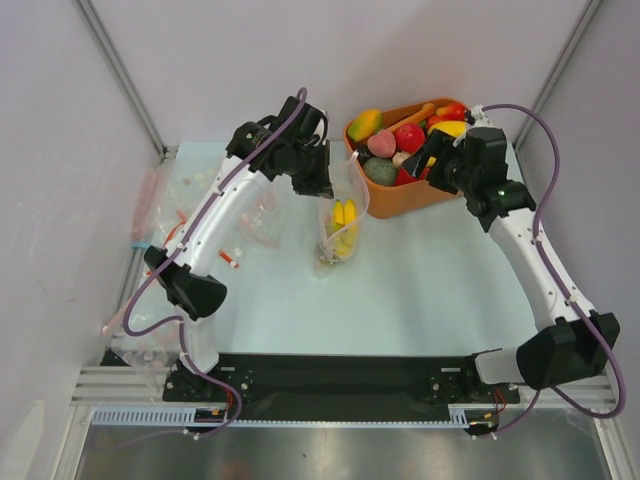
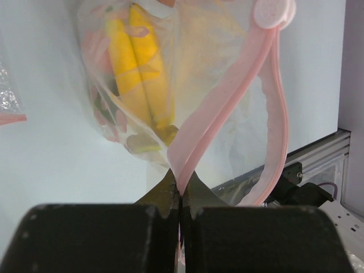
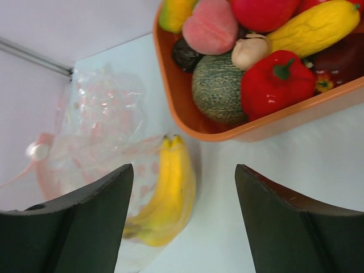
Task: Place the food in the zip-top bag and seal the zipper
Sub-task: Pick up the fake vegetable from the bin.
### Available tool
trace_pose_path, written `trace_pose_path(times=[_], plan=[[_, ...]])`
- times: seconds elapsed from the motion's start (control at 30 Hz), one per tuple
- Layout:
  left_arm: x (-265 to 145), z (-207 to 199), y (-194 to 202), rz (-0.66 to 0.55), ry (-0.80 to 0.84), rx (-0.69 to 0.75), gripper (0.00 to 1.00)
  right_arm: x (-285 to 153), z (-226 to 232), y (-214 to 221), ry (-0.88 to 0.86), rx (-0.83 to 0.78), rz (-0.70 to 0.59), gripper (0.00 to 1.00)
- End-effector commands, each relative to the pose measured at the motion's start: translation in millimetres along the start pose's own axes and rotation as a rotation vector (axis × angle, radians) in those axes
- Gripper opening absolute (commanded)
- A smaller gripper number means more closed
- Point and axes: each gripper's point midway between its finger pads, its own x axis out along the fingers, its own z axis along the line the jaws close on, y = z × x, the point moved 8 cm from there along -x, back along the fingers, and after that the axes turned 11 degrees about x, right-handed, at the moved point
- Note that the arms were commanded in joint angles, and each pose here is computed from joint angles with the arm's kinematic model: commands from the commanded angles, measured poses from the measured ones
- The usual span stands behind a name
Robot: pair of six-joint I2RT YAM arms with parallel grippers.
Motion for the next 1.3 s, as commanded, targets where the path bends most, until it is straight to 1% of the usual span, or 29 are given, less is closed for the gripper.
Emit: trace_pose_path(times=[0.0, 0.17, 0.23, 0.3, 0.37, 0.57, 0.63, 0.73, 0.8, 0.87, 0.9, 0.93, 0.97, 1.03, 1.17, 1.27], plan=[[-14, -12, -14, -0.075, 0.088, 0.004, 0.0, 23, -18, -11, 0.115, -0.015, -0.004, 0.79], [-14, -14, -16, -0.083, 0.102, 0.005, 0.0, 52, -33, -20, 0.231, -0.027, 0.022, 0.84], [-12, -14, -15, -0.075, 0.102, 0.007, 0.0, 67, -45, -18, 0.295, -0.038, 0.058, 0.86], [-11, -14, -15, -0.068, 0.103, 0.008, 0.0, 73, -47, -25, 0.327, -0.07, 0.036, 0.87], [-12, -14, -15, -0.071, 0.104, 0.011, 0.0, 84, -55, -27, 0.368, -0.089, 0.041, 0.89], [-14, -14, -15, -0.076, 0.109, 0.018, 0.0, 108, -65, -35, 0.411, -0.196, 0.038, 0.93], [-14, -13, -14, -0.071, 0.108, 0.024, 0.0, 113, -64, -41, 0.397, -0.227, 0.02, 0.95], [-10, -11, -11, -0.053, 0.101, 0.032, 0.0, 124, -64, -43, 0.367, -0.286, 0.042, 0.97], [-10, -12, -10, -0.055, 0.105, 0.04, 0.0, 133, -64, -43, 0.353, -0.308, 0.077, 0.97], [-9, -12, -11, -0.057, 0.109, 0.044, 0.0, 146, -66, -40, 0.347, -0.305, 0.145, 0.98], [-9, -13, -11, -0.055, 0.119, 0.045, 0.0, 146, -69, -35, 0.365, -0.311, 0.196, 0.98], [-9, -13, -11, -0.052, 0.123, 0.045, 0.0, 156, -75, -27, 0.357, -0.305, 0.255, 0.98], [-9, -13, -11, -0.053, 0.127, 0.045, 0.0, 156, -68, -32, 0.341, -0.307, 0.252, 0.98], [-10, -14, -11, -0.051, 0.132, 0.045, 0.0, 157, -71, -26, 0.349, -0.311, 0.306, 0.99], [-11, -13, -10, -0.05, 0.127, 0.054, 0.0, 152, -75, -20, 0.387, -0.327, 0.324, 1.0], [-13, -12, -9, -0.052, 0.122, 0.061, 0.0, 147, -79, -13, 0.426, -0.335, 0.363, 1.0]])
